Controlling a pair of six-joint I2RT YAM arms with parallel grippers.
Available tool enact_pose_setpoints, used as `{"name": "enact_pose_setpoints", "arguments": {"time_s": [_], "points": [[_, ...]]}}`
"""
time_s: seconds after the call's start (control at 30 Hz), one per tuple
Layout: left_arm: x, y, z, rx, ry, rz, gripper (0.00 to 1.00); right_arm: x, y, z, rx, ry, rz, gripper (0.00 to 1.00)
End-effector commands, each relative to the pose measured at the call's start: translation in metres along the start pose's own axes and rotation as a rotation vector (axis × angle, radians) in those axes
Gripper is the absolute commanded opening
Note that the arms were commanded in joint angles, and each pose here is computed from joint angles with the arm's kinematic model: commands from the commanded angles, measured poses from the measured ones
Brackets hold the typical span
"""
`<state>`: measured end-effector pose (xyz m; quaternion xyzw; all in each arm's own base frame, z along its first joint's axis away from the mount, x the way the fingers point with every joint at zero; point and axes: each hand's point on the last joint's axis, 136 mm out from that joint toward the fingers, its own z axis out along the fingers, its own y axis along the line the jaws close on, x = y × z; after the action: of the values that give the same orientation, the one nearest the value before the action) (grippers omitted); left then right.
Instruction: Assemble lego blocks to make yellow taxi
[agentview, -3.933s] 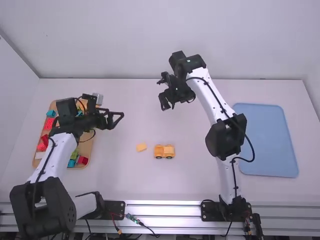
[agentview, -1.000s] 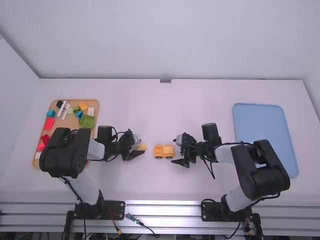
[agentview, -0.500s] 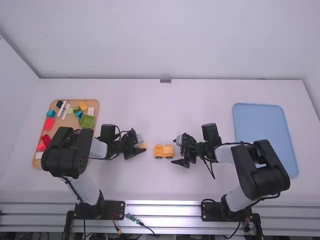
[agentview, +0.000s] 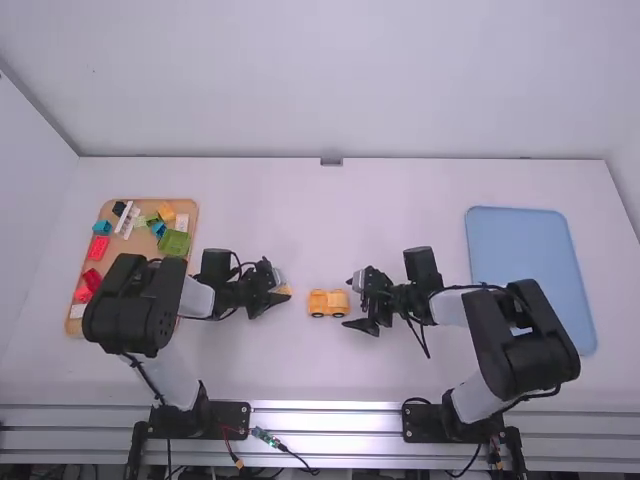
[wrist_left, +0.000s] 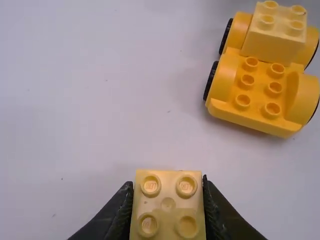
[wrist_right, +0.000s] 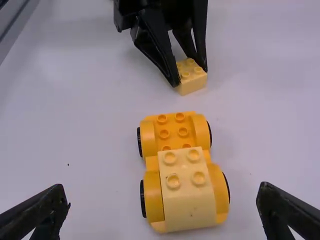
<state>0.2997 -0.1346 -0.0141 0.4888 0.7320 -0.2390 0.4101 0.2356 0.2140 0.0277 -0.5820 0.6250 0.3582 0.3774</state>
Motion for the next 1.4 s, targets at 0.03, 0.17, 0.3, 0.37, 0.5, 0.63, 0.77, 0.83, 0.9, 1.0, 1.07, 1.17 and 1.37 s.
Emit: {"name": "enact_pose_setpoints", "arguments": {"time_s": [0.03,0.17,0.3,0.37,0.5,0.63,0.77,0.83,0.9,1.0,1.07,1.17,1.37], "points": [[0.004,-0.007,0.001,0.017,0.002,-0.011,0.26,-0.004,-0.003,0.002,-0.006,-0.011,-0.011,0.99],[0.003,-0.003,-0.001,0.008,-0.002,-0.025,0.10,-0.005,-0.002,0.002,-0.009,-0.015,-0.012,0.99],[-0.010,0.009,-0.003,-0.026,-0.007,-0.076,0.02,-0.006,0.004,0.006,-0.031,-0.009,-0.051,0.99],[-0.015,0.011,-0.005,-0.031,-0.012,-0.068,0.02,-0.005,0.007,0.012,-0.036,0.012,-0.077,0.99],[-0.023,0.010,-0.011,-0.031,-0.012,-0.068,0.02,0.000,0.001,0.024,0.017,0.094,-0.059,0.99],[-0.033,0.007,-0.020,-0.033,-0.013,-0.060,0.02,0.002,0.001,0.030,0.008,0.078,-0.069,0.99],[-0.048,-0.002,-0.032,-0.024,-0.033,-0.009,0.02,0.002,-0.002,0.035,-0.020,-0.004,-0.041,0.99],[-0.054,-0.007,-0.037,-0.014,-0.039,0.014,0.02,0.002,-0.003,0.036,-0.029,-0.034,-0.028,0.99],[-0.059,-0.010,-0.042,-0.013,-0.043,0.017,0.02,0.003,-0.007,0.039,-0.021,-0.049,0.000,0.99],[-0.065,-0.012,-0.047,-0.015,-0.049,0.023,0.02,0.008,-0.008,0.043,-0.017,-0.046,0.014,0.99],[-0.072,-0.017,-0.047,0.017,-0.090,0.039,0.02,0.014,-0.005,0.047,-0.009,-0.018,0.016,0.99],[-0.082,-0.029,-0.047,0.084,-0.159,0.070,0.02,0.027,-0.003,0.052,0.017,0.033,0.034,0.99],[-0.081,-0.028,-0.042,0.092,-0.167,0.050,0.02,0.029,0.011,0.051,0.032,0.012,-0.017,0.99]]}}
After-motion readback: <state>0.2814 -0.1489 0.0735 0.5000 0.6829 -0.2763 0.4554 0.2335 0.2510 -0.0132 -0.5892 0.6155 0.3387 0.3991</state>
